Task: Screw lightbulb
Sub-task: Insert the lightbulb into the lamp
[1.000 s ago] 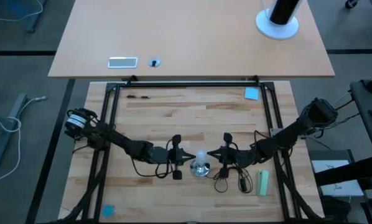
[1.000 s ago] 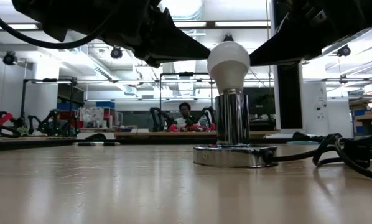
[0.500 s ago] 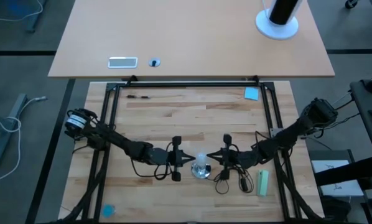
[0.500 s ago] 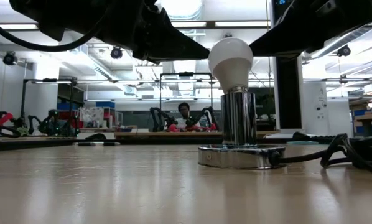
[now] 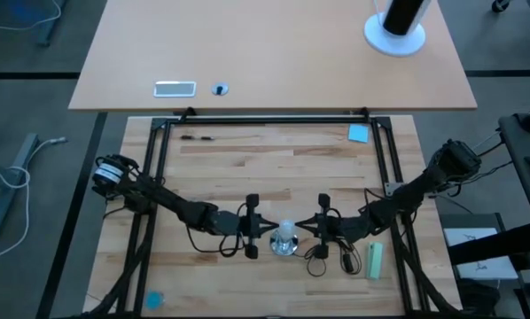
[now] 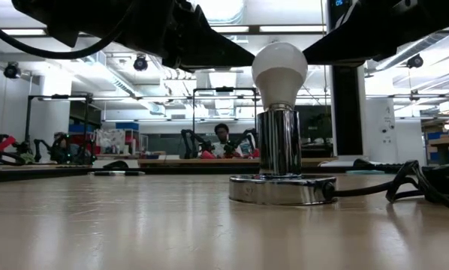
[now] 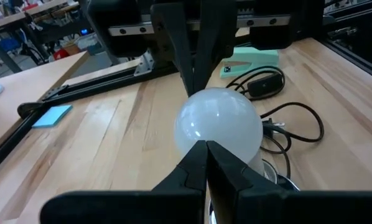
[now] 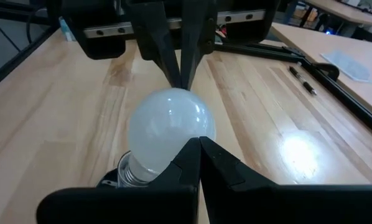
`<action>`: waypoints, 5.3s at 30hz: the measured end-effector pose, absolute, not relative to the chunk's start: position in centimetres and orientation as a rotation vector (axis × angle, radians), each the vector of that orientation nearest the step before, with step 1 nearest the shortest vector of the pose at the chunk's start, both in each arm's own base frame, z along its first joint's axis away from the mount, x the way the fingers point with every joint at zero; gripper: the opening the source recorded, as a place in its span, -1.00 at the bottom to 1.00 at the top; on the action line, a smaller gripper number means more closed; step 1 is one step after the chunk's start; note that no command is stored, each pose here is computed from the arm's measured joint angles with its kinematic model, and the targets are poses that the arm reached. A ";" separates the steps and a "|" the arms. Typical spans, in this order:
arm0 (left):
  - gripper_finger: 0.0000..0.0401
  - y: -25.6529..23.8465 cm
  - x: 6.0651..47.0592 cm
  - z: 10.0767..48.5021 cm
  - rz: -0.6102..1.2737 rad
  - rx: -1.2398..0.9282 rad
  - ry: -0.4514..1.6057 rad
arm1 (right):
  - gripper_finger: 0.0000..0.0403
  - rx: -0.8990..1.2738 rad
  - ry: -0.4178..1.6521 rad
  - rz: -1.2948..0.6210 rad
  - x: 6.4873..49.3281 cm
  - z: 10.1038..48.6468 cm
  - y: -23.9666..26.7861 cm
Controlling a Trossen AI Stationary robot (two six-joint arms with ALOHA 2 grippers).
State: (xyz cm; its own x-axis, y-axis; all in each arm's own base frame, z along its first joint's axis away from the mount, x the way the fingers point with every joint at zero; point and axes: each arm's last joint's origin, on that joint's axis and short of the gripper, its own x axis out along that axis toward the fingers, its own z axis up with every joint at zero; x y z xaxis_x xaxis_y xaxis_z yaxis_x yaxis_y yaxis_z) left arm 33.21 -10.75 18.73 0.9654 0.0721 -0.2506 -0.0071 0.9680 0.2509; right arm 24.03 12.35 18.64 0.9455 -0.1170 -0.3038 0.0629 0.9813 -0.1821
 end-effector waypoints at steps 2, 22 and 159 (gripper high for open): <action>-1.00 -10.8 33.2 18.8 0.044 0.254 0.260 | -1.00 -0.175 0.308 -0.090 24.1 18.8 12.4; -1.00 -11.2 33.2 19.2 0.028 0.295 0.219 | -1.00 -0.179 0.282 -0.066 24.1 19.0 12.6; -0.46 5.6 33.3 12.9 0.467 -0.381 0.717 | -1.00 0.489 0.717 -0.360 35.3 12.0 -8.2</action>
State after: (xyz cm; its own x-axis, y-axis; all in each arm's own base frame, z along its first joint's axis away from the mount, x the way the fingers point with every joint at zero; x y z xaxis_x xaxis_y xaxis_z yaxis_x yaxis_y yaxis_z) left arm 33.34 5.65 12.94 0.6600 0.2750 -0.6991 -0.5285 0.8313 -0.1720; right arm 35.32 -8.22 11.95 0.7010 -0.1462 -0.6980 0.4717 0.8291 0.3001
